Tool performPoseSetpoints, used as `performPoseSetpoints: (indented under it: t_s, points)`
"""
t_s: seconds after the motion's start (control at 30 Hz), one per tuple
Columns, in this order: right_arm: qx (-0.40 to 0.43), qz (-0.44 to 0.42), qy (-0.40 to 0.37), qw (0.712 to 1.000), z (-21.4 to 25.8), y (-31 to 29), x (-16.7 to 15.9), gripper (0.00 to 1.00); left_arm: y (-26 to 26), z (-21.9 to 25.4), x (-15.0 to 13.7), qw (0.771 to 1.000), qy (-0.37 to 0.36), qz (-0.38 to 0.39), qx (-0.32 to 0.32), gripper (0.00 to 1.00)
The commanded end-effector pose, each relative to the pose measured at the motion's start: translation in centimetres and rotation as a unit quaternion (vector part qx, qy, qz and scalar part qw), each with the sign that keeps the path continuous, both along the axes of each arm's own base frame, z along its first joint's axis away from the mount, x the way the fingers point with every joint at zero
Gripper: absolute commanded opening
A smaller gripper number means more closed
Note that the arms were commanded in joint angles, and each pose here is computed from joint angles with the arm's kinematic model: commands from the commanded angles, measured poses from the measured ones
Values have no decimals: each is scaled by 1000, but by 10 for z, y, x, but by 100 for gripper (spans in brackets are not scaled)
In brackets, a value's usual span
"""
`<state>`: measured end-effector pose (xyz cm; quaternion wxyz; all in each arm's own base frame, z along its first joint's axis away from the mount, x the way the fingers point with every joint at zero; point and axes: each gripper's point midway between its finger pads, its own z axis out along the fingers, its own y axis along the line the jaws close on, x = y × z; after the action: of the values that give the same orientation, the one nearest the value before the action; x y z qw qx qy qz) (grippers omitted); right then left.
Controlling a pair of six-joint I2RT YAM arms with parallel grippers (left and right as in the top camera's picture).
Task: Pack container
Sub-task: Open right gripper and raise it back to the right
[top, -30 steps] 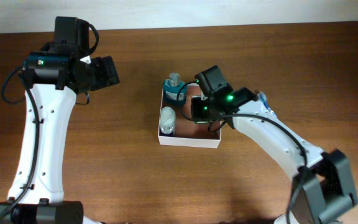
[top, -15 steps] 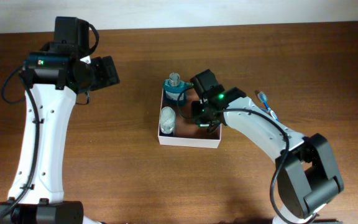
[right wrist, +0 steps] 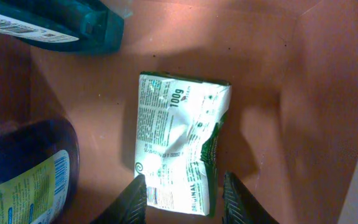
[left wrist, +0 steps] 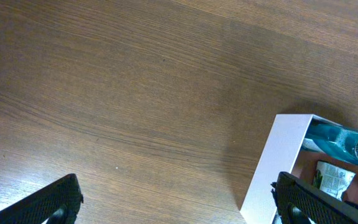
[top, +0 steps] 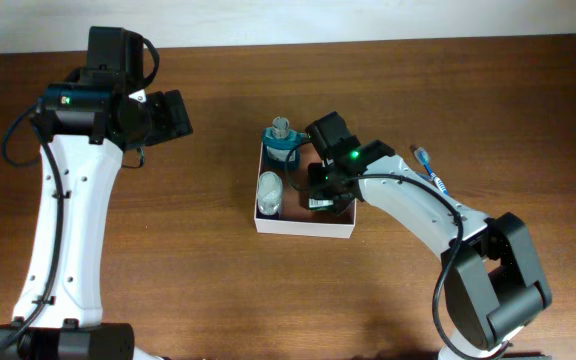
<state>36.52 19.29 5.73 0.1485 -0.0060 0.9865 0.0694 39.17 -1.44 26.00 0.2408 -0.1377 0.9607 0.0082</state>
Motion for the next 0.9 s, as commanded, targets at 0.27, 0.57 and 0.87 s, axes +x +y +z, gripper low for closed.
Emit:
performPoseSetpoints:
  t_s: [0.27, 0.57, 0.87]
  points:
    - [21, 51, -63, 996, 103, 2, 1, 33, 2, 7, -1, 1000, -10, 4, 0, 99]
    - [-61, -56, -76, 994, 162, -104, -28, 33, 2, 7, -1, 1000, -10, 4, 0, 99]
    - [-84, -157, 13, 984, 129, -181, -47, 98, 2, 7, -1, 1000, -10, 4, 0, 99]
